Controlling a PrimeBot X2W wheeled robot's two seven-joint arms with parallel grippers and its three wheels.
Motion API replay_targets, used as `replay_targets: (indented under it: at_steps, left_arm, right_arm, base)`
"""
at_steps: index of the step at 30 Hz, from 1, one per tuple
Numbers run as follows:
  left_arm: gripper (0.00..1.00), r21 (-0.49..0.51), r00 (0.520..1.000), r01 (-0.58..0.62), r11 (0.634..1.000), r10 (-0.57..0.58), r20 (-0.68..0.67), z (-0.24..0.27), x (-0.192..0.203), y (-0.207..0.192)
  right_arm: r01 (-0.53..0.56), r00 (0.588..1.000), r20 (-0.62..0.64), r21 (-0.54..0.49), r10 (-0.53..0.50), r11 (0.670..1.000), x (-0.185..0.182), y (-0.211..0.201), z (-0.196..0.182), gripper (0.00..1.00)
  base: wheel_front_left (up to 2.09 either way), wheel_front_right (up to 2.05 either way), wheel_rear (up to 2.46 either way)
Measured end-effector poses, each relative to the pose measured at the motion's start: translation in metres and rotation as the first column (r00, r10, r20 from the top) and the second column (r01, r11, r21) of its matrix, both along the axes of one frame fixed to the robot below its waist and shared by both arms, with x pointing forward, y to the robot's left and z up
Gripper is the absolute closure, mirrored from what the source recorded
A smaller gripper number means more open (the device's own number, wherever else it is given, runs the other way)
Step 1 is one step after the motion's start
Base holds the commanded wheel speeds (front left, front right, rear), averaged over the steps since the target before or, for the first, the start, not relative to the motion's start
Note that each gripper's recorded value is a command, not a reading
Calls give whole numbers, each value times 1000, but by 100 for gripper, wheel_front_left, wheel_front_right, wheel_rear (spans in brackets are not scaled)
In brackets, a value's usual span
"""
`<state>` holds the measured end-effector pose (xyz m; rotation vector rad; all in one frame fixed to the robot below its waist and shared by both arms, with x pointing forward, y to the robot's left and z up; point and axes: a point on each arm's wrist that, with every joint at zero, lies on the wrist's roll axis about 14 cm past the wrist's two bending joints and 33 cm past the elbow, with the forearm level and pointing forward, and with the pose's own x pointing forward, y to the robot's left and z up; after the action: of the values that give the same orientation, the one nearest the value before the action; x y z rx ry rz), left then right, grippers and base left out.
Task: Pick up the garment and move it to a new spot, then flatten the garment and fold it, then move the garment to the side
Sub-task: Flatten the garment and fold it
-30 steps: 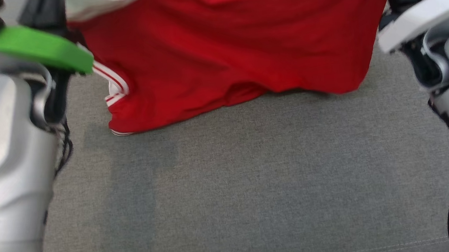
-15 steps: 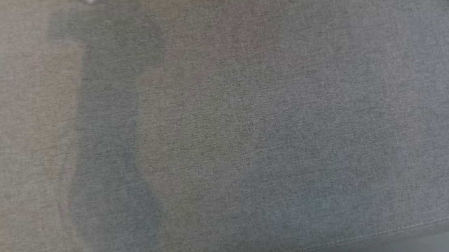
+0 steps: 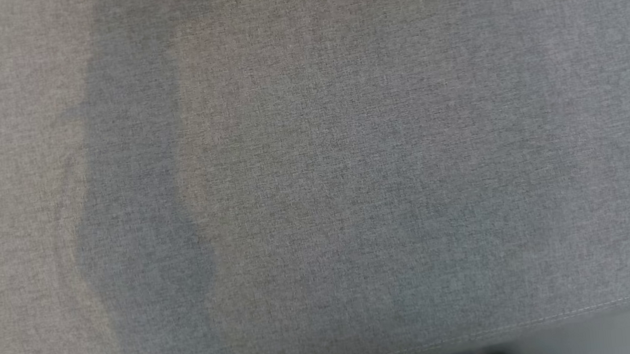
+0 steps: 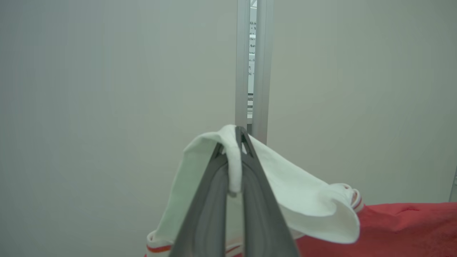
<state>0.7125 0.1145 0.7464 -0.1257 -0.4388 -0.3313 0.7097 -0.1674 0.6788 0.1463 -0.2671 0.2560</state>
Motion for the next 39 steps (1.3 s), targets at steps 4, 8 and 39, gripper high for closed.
replay_targets:
  at_steps: [4,8,39]
  left_arm:
    - [100,-1,997,21,1000,-21,-74,-54,-4,-2]
    - [100,-11,986,20,1000,-22,-167,-109,-24,12]
    - [100,-168,746,-291,942,113,-656,-317,-366,48]
  right_arm:
    - [-22,999,-49,12,23,1000,-8,2,-43,100]
    - [-62,992,-109,65,69,996,-35,9,-85,100]
    - [16,856,-512,156,67,988,-351,-8,-255,100]
  base:
    - [0,0,0]
    - [0,0,0]
    - [0,0,0]
